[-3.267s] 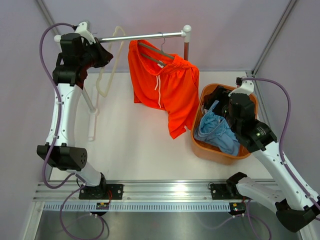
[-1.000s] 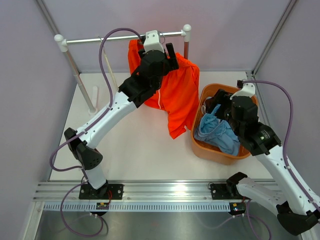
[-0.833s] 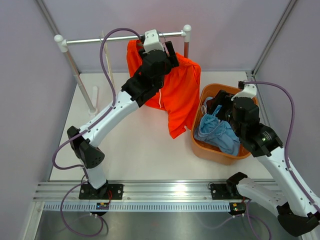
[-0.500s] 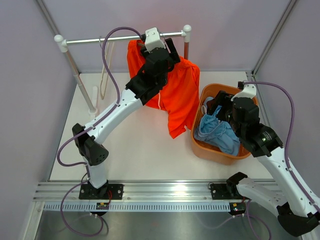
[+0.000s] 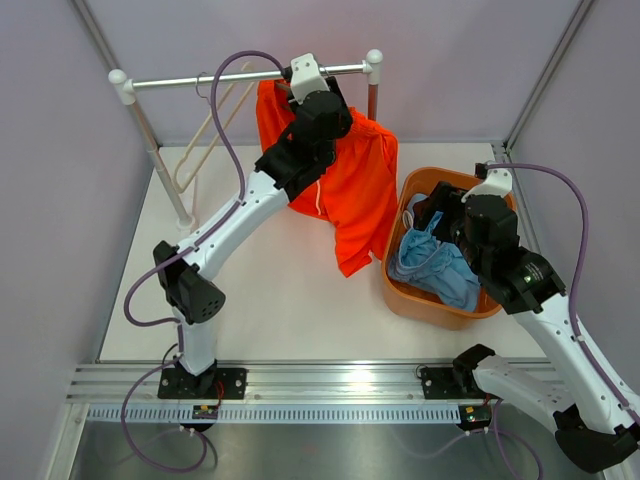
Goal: Remove the shorts from the hanger
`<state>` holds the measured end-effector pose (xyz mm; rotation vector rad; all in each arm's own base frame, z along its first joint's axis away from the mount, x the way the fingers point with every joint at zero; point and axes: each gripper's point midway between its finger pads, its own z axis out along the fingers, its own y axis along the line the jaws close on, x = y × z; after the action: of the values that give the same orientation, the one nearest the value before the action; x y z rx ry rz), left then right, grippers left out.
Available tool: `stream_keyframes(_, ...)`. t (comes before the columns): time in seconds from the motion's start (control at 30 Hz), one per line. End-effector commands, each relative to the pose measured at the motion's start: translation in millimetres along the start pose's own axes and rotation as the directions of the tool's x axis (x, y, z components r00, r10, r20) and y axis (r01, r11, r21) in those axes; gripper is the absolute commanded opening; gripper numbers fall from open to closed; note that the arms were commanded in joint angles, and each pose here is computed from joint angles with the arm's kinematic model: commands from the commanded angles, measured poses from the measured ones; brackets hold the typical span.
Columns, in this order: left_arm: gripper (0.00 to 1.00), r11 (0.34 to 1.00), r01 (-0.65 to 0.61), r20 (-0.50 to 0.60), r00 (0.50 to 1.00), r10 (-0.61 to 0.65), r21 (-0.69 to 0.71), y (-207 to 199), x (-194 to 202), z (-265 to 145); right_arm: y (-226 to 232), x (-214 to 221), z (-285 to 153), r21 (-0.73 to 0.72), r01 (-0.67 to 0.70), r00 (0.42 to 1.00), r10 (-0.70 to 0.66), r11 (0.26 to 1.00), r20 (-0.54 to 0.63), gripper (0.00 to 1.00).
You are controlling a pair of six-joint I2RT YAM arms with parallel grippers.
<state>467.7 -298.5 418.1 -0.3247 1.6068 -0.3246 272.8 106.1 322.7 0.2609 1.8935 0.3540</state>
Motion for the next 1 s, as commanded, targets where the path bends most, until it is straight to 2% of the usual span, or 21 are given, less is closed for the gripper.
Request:
stream_keyframes(0.0,0.52,0.998,0.055,0.035,0.998,-0.055,-0.016,6,-21,3,5,-11,-3,-0.016,-0.007,1.000,0.007,1.000,0.028,0.84)
stream_keyframes(0.07,0.49,0.999,0.052,0.026,0.998,-0.051,-0.017,11,-22,6,5,-11,-2,-0.015,-0.008,1.000,0.008,1.000,0.025,0.84)
stream_keyframes(0.33,0.24,1.000,0.030,-0.002,1.000,-0.030,-0.008,31,-31,5,6,-13,-3,-0.021,-0.015,0.999,0.015,1.000,0.030,0.85)
stream_keyframes(0.53,0.23,1.000,0.009,0.003,1.000,-0.009,0.026,35,-50,2,8,-11,0,-0.026,-0.017,1.000,0.017,1.000,0.019,0.84)
stream_keyframes(0.73,0.23,0.994,-0.073,-0.014,0.997,0.075,0.085,27,-48,7,8,-12,-1,-0.024,-0.015,1.000,0.015,1.000,0.023,0.84)
stream_keyframes(0.97,0.28,0.981,-0.152,-0.032,0.987,0.157,0.122,24,-39,14,8,-12,0,-0.023,-0.013,1.000,0.014,1.000,0.024,0.85)
